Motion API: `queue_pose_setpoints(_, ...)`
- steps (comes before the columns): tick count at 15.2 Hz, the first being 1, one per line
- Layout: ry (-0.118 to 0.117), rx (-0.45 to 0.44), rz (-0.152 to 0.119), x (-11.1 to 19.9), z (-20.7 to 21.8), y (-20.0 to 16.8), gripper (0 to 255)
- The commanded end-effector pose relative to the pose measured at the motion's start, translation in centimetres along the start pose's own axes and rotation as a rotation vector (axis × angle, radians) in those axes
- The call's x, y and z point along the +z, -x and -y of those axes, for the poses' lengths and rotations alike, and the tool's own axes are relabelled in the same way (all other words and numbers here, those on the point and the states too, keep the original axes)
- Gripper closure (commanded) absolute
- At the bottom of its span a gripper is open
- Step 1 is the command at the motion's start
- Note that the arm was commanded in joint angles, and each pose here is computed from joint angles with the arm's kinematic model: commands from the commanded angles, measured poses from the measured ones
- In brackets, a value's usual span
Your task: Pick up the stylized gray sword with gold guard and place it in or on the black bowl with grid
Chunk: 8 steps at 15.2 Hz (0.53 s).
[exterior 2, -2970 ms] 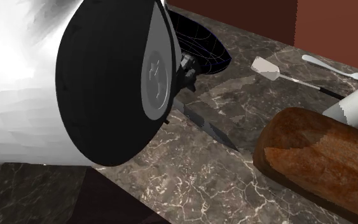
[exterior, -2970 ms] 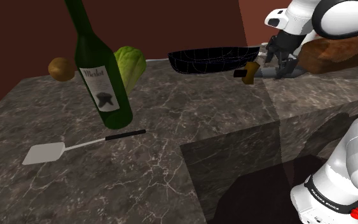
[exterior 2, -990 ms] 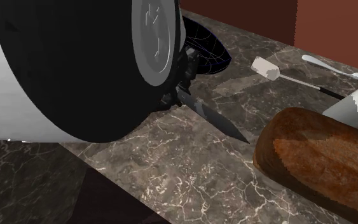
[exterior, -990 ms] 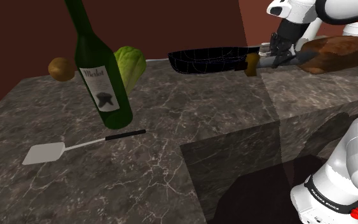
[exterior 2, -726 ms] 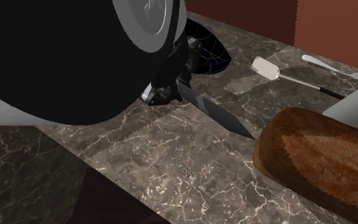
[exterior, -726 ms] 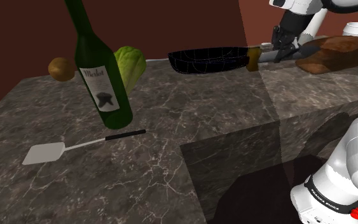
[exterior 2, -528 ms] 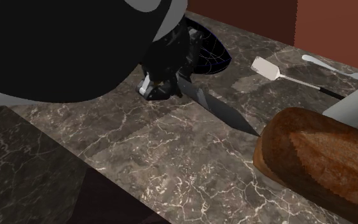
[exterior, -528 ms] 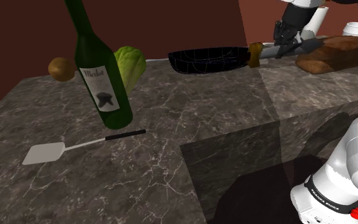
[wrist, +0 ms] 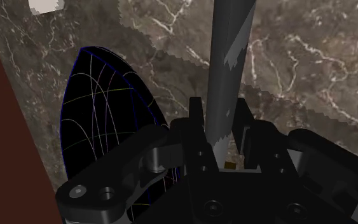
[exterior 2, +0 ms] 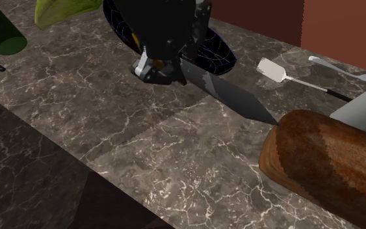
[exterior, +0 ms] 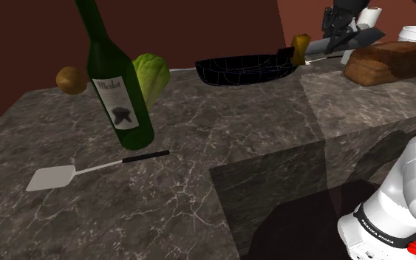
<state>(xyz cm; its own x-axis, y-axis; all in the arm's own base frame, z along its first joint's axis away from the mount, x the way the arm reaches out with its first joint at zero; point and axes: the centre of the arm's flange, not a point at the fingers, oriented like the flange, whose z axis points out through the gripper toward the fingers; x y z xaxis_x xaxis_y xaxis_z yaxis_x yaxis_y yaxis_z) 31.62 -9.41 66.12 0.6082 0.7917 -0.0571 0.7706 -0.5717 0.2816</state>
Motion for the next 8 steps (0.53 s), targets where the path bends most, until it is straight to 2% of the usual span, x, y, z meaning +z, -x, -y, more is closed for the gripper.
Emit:
queue_pose_setpoints(1,0.0,0.0,0.0,-1.0,-0.2,0.1,255)
queue_pose_setpoints(8,0.0,0.0,0.0,-4.5,-1.2,0.3,255)
